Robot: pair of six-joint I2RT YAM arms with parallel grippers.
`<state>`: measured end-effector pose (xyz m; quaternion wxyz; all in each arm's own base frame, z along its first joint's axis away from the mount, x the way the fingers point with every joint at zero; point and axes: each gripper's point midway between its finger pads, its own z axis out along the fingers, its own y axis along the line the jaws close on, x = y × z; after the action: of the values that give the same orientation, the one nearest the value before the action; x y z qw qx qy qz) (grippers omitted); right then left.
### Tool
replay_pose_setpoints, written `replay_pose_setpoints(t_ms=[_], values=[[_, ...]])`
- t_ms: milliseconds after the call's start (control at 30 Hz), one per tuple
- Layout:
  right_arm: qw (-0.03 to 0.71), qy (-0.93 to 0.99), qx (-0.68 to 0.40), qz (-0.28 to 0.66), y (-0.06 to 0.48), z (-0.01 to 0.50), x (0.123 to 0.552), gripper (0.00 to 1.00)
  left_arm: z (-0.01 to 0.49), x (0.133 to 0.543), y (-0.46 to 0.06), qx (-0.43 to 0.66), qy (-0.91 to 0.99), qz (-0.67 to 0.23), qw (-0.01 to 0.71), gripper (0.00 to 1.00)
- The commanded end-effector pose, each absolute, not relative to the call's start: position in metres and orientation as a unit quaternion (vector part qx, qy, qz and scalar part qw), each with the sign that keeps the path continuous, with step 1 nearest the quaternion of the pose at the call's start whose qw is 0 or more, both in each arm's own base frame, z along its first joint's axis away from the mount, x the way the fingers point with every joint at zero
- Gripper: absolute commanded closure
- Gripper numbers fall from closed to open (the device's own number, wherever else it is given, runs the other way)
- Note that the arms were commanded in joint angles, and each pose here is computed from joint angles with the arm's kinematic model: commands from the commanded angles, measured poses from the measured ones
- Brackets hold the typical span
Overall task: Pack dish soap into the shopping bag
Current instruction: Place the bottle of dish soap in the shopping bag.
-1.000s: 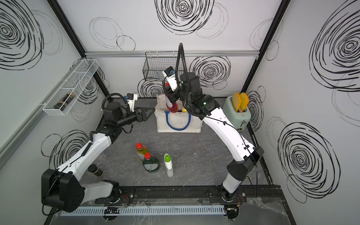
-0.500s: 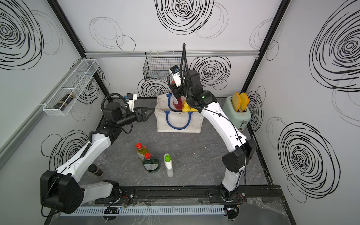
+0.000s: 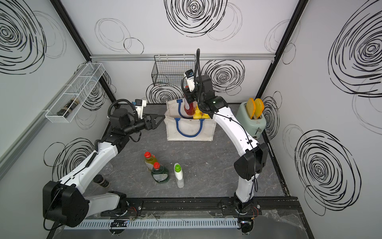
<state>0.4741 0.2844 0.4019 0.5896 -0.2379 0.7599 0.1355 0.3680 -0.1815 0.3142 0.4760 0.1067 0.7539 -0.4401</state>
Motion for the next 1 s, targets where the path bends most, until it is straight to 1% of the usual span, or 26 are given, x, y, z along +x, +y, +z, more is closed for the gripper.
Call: replay_pose_setpoints(t_ms=[0, 967], values=[[0.660, 0.711, -0.199, 0.138, 0.277, 0.447, 0.480, 1.00, 0.338, 0.364, -0.183, 0.125, 0.734, -0.440, 0.503, 0.04], [0.603, 0.771, -0.180, 0.096, 0.268, 0.336, 0.513, 1.00, 0.336, 0.364, -0.184, 0.125, 0.735, -0.440, 0.501, 0.04]])
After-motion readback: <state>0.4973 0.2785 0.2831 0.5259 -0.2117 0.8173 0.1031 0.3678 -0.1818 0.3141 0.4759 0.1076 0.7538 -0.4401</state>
